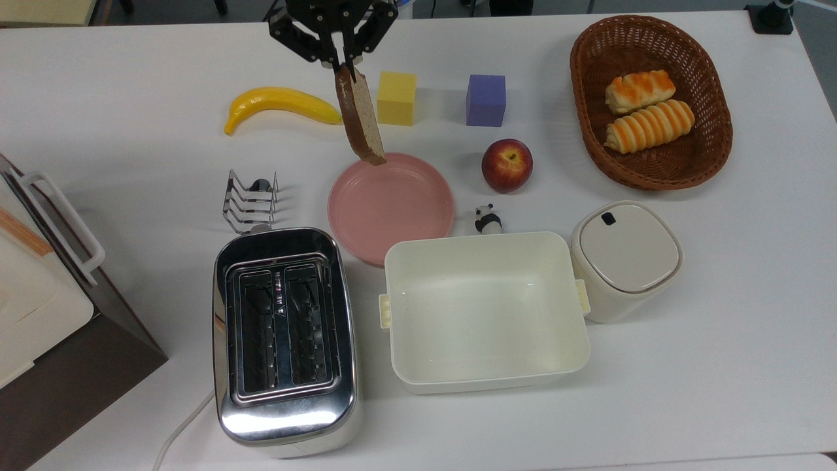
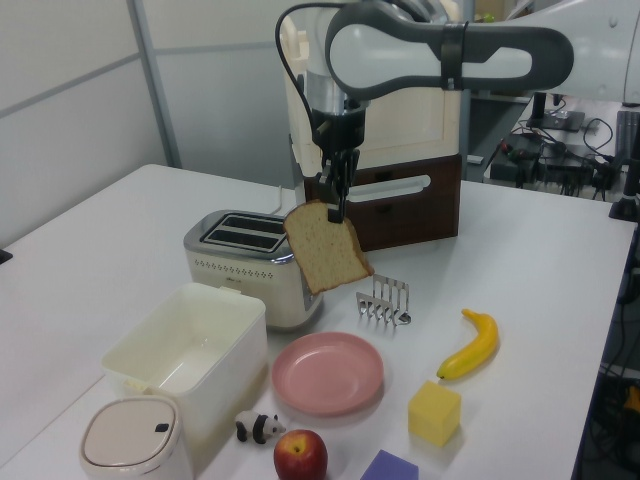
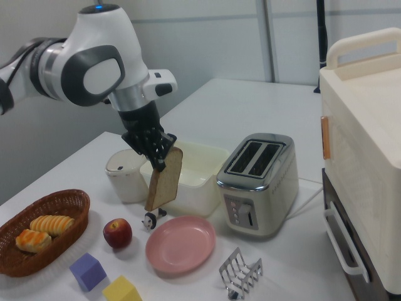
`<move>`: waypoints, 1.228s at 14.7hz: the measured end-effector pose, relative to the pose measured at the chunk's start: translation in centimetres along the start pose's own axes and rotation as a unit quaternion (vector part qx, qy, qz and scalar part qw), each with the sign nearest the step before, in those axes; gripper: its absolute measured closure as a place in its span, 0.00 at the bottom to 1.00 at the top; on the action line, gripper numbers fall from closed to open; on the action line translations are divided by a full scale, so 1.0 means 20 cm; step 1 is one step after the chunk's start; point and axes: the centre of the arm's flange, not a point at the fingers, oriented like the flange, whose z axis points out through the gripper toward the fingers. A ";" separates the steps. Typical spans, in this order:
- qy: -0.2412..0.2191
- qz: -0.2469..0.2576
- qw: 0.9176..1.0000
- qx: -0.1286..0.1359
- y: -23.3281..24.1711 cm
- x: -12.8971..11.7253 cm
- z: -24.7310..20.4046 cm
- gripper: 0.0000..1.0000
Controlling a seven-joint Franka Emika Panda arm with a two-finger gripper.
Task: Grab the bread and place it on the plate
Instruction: 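Carry the held bread slice over the pink plate, then lower the bread onto the pink plate and open the gripper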
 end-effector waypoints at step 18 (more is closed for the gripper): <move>-0.067 -0.030 0.997 -0.030 -0.05 0.12 0.61 0.91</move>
